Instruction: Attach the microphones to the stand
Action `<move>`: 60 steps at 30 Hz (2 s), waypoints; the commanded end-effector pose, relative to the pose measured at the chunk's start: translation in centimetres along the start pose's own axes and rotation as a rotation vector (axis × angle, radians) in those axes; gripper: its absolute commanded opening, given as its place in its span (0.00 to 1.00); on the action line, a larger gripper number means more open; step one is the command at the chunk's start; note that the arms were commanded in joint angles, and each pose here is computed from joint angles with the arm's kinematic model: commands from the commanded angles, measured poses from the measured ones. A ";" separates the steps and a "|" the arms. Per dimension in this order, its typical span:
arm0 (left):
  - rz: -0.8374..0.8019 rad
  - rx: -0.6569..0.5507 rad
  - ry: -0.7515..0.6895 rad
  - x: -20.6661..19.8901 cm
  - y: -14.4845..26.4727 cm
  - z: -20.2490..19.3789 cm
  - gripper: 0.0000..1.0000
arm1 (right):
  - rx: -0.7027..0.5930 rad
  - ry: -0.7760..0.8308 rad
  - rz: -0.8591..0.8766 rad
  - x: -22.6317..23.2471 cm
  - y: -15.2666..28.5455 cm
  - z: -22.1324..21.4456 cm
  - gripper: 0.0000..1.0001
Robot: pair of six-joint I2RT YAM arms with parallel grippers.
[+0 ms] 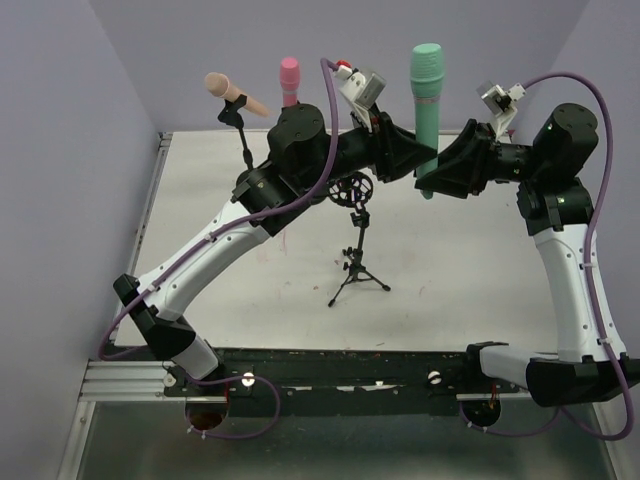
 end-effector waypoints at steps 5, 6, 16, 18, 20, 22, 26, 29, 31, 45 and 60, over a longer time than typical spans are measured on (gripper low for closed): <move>-0.040 -0.060 -0.015 -1.2 1.0 1.0 0.73 | 0.014 0.026 0.056 0.1 -0.1 -0.3 0.19; -0.040 -0.071 -0.021 -1.2 1.4 1.2 0.89 | 0.017 0.032 0.064 0.2 0.0 -0.5 0.19; -0.198 -0.164 0.054 -0.3 4.4 3.1 0.98 | 0.049 0.076 0.130 1.3 0.4 -1.7 0.17; -0.210 -0.138 0.067 -0.4 4.0 3.5 0.98 | 0.054 0.079 0.143 1.3 0.4 -1.9 0.17; -0.211 -0.113 0.094 -0.2 3.4 3.4 0.98 | 0.057 0.077 0.149 1.3 0.5 -1.9 0.17; -0.209 -0.104 0.110 0.0 2.9 3.4 0.98 | 0.059 0.080 0.155 1.5 0.5 -1.9 0.17; -0.221 -0.087 0.147 0.0 1.8 3.2 0.93 | 0.061 0.073 0.158 1.5 0.5 -2.1 0.17; -0.243 -0.072 0.161 -0.3 0.7 2.8 0.89 | 0.063 0.059 0.160 1.3 0.5 -2.4 0.17; -0.237 -0.069 0.155 -0.4 0.0 2.7 0.85 | 0.065 0.058 0.163 1.3 0.5 -2.5 0.17; -0.180 -0.076 0.103 -0.1 0.3 2.7 0.66 | 0.067 0.047 0.164 1.3 0.5 -2.6 0.17; -0.145 -0.118 -0.010 -0.5 4.5 5.6 0.10 | 0.049 0.076 0.128 1.2 1.2 -2.7 1.00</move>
Point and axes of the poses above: each gripper's point midway between its finger pads, its own y axis back along the fingers, its own x axis along the line the jaws close on, z = x × y, the point moved 10 cm from there along y, back along the fingers, and after that the axes turned 1 degree about -y, right-handed, at the moved point
